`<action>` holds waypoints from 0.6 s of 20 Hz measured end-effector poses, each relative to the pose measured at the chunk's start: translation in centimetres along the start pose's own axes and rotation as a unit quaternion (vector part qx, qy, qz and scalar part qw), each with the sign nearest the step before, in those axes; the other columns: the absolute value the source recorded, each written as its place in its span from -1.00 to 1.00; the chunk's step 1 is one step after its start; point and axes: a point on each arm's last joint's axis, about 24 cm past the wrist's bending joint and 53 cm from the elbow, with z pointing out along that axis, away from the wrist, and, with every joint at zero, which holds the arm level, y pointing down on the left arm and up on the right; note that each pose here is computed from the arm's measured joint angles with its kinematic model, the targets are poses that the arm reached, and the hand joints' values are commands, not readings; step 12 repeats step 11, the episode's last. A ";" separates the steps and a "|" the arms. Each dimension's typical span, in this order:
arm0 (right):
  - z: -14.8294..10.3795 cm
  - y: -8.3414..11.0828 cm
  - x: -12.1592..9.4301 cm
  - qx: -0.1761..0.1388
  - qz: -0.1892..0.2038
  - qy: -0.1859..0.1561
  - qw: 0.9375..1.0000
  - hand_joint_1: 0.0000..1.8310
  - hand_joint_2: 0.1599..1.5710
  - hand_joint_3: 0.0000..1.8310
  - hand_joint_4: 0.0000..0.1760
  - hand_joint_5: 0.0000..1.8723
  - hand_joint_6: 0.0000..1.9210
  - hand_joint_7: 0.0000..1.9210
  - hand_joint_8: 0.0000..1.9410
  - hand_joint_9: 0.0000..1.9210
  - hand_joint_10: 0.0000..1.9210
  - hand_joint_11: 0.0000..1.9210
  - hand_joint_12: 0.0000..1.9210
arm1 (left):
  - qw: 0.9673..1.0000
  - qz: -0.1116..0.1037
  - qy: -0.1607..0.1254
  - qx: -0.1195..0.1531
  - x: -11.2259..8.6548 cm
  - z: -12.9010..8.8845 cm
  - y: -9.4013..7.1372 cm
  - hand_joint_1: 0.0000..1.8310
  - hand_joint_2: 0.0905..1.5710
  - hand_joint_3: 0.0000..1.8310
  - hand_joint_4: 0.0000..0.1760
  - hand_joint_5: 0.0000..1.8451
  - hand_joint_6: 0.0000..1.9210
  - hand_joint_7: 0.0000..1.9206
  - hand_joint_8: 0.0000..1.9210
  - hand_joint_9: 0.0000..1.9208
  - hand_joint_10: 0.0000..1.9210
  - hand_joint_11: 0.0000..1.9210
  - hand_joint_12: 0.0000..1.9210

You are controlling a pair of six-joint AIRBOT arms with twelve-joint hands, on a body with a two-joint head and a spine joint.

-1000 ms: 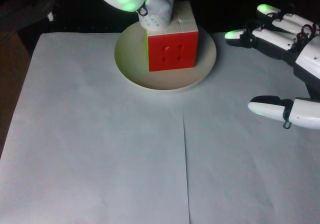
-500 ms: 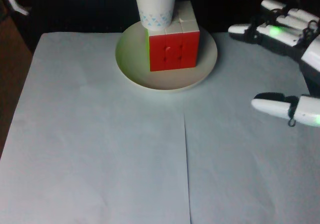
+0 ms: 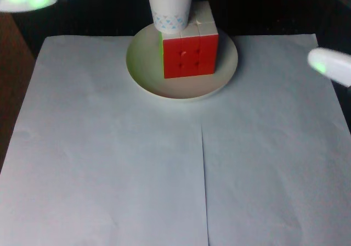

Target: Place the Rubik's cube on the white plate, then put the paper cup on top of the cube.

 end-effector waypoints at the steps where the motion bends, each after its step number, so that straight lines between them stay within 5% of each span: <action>1: 0.0 0.0 -0.6 0.000 -0.001 -0.010 1.000 -0.65 0.58 -1.00 -0.12 -1.00 -1.00 -1.00 -1.00 -1.00 -1.00 -1.00 -1.00 | 1.000 0.002 -0.002 0.001 -0.1 -0.3 -0.1 -0.65 0.57 -1.00 0.66 -1.00 -1.00 -1.00 -1.00 -1.00 -1.00 -0.97 -0.98; 3: -0.2 0.2 -2.1 -0.004 -0.005 -0.034 0.999 -0.62 0.56 -1.00 -0.24 -1.00 -1.00 -1.00 -1.00 -1.00 -1.00 -1.00 -1.00 | 1.000 0.001 -0.011 0.001 -0.5 -1.0 0.0 -0.59 0.57 -1.00 0.89 -1.00 -1.00 -1.00 -1.00 -1.00 -1.00 -1.00 -1.00; 5: -0.3 0.3 -3.4 -0.007 -0.014 -0.055 0.998 -0.72 0.61 -0.99 -0.75 -1.00 -1.00 -1.00 -1.00 -1.00 -1.00 -1.00 -1.00 | 1.000 -0.001 -0.031 -0.006 -1.7 -2.1 0.3 -0.64 0.53 -1.00 0.87 -1.00 -1.00 -1.00 -1.00 -1.00 -1.00 -1.00 -1.00; 7: -0.5 0.3 -4.0 -0.006 -0.019 -0.060 0.998 -0.67 0.60 -1.00 -0.61 -1.00 -1.00 -1.00 -1.00 -1.00 -1.00 -1.00 -1.00 | 0.999 0.008 -0.048 -0.005 -2.6 -2.9 0.1 -0.61 0.50 -1.00 0.84 -1.00 -1.00 -1.00 -1.00 -1.00 -1.00 -1.00 -1.00; 9: -0.6 0.5 -4.4 -0.011 -0.025 -0.063 0.998 -0.70 0.57 -1.00 -0.89 -1.00 -1.00 -1.00 -1.00 -1.00 -1.00 -1.00 -1.00 | 0.998 0.013 -0.063 -0.001 -3.6 -3.8 -0.2 -0.56 0.49 -1.00 1.00 -1.00 -1.00 -1.00 -1.00 -1.00 -1.00 -1.00 -1.00; 12: -0.8 0.9 -5.4 -0.015 -0.026 -0.080 0.996 -0.65 0.56 -1.00 -0.67 -1.00 -1.00 -1.00 -1.00 -1.00 -1.00 -1.00 -1.00 | 0.997 0.014 -0.070 0.001 -4.1 -4.4 -0.4 -0.47 0.49 -1.00 1.00 -1.00 -1.00 -1.00 -1.00 -1.00 -1.00 -1.00 -1.00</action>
